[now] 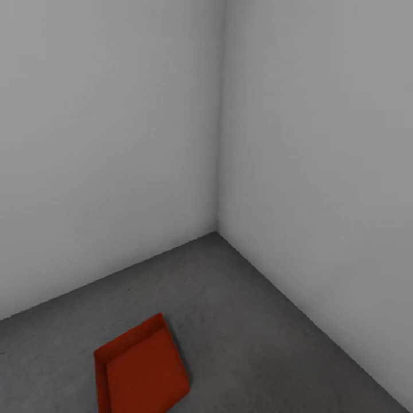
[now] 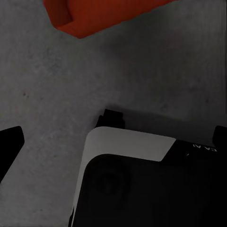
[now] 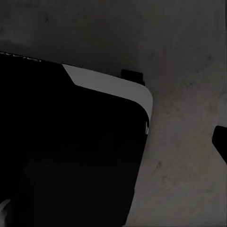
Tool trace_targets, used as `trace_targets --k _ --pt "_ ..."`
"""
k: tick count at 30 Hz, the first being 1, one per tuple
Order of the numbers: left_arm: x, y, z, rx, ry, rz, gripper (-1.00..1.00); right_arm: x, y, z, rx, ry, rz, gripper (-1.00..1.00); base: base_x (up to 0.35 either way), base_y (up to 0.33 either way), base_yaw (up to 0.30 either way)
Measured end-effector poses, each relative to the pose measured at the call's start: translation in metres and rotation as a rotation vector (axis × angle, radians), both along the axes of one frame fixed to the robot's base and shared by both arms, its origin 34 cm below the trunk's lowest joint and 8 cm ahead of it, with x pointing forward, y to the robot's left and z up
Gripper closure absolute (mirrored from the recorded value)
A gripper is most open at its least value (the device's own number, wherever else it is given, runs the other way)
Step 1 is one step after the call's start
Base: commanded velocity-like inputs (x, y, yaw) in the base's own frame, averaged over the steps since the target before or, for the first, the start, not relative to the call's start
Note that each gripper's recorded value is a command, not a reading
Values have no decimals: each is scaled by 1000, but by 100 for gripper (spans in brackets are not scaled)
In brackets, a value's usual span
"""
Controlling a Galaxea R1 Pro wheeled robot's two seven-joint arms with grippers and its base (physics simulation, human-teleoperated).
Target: Move the two storage containers from the living room to the garage. In the garage, place one container on the floor and stack the other container on top of it (either order is fine).
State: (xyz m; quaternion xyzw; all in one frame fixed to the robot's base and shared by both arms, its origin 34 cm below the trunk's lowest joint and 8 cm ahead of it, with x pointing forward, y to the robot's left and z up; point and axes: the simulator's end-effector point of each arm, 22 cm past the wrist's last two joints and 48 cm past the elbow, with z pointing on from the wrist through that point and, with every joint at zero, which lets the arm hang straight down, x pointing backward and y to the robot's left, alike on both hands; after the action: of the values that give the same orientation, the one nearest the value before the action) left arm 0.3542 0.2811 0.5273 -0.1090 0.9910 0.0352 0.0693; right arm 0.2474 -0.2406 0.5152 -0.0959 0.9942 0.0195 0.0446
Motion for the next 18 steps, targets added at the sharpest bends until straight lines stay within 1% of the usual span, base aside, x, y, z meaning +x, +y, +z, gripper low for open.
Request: trace_targets --k 18 --pt "0 0 0 0 -1 0 -100 0 1 0 1 0 0 -100 0 0 -287"
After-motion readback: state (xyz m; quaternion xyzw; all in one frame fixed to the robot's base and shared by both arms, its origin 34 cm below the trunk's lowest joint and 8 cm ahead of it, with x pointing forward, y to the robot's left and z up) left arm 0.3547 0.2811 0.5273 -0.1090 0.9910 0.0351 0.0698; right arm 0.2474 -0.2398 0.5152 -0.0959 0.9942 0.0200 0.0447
